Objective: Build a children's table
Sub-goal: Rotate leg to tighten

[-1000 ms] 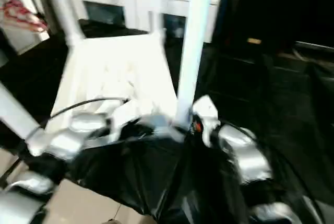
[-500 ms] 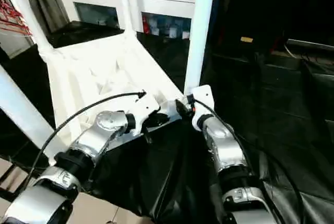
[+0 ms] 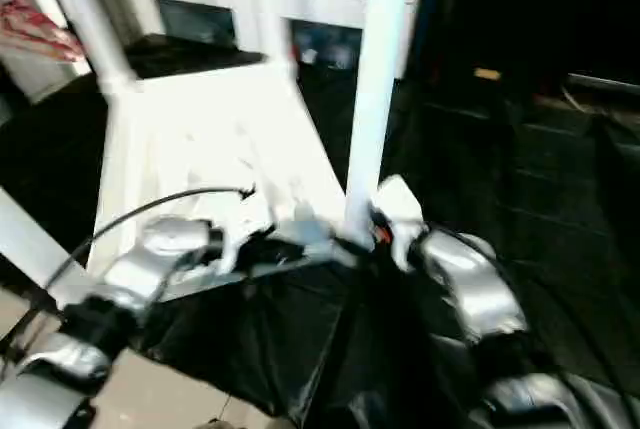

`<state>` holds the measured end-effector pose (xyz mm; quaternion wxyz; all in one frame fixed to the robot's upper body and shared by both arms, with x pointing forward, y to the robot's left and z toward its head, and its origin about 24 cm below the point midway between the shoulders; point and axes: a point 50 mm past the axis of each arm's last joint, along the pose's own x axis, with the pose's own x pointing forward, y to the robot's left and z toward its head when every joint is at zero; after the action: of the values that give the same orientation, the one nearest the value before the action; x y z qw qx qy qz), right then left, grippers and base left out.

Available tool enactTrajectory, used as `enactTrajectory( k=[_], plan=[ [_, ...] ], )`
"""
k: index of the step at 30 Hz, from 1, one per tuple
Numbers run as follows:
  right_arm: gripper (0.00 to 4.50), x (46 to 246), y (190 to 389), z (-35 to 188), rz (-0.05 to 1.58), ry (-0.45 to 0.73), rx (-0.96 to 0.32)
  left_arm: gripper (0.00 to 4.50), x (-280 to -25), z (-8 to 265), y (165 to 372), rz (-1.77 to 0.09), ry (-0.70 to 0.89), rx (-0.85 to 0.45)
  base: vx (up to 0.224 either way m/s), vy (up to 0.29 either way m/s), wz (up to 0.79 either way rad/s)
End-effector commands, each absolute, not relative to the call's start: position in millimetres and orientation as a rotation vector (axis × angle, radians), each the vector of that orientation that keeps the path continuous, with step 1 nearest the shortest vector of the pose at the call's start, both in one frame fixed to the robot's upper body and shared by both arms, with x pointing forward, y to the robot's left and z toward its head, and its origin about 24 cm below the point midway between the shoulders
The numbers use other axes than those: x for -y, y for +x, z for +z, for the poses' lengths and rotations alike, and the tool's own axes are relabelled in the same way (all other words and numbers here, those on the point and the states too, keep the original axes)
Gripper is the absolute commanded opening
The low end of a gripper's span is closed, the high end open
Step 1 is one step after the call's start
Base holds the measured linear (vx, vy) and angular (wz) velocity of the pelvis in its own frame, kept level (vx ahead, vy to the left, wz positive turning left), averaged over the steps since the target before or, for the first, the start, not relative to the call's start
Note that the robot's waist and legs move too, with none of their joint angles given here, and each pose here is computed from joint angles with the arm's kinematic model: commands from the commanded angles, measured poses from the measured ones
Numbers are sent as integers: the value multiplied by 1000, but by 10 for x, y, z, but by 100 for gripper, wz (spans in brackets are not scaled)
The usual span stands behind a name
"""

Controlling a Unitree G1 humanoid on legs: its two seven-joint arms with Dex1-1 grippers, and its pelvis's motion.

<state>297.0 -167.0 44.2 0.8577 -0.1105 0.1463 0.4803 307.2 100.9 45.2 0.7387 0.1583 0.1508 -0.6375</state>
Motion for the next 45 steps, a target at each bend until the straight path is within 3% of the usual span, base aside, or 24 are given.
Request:
enactTrajectory(
  k=[1, 2, 6, 20, 26, 37, 40, 42, 45],
  plan=[
    [422, 1667, 2922, 484, 1081, -227, -312, 0, -950, 575, 3043, -1492, 367, -272, 0, 0, 0],
    [394, 1671, 2906, 490, 1100, -227, -315, 0, -971, 580, 3038, -1499, 365, -275, 0, 0, 0],
    [381, 1678, 2865, 499, 1146, -237, -335, 0, -1059, 599, 3029, -1518, 364, -290, 0, 0, 0],
    [275, 1610, 2771, 481, 1227, -226, -351, 0, -1104, 619, 3026, -1542, 342, -305, 0, 0, 0],
    [268, 1571, 2776, 410, 1148, -168, -334, 0, -1064, 588, 3077, -1462, 345, -306, 0, 0, 0],
    [268, 1268, 3207, 203, 562, -81, -339, 0, -577, 561, 3366, -1069, 308, -281, 0, 0, 0],
    [268, 1030, 3200, 216, 594, -53, -322, 0, -409, 544, 3333, -1076, 343, -268, 0, 0, 0],
    [323, 941, 3184, 215, 617, -36, -313, 0, -352, 535, 3310, -1088, 352, -261, 0, 0, 0],
    [343, 862, 3167, 216, 641, 13, -307, 0, -314, 512, 3279, -1114, 361, -256, 0, 0, 0]
  ],
)
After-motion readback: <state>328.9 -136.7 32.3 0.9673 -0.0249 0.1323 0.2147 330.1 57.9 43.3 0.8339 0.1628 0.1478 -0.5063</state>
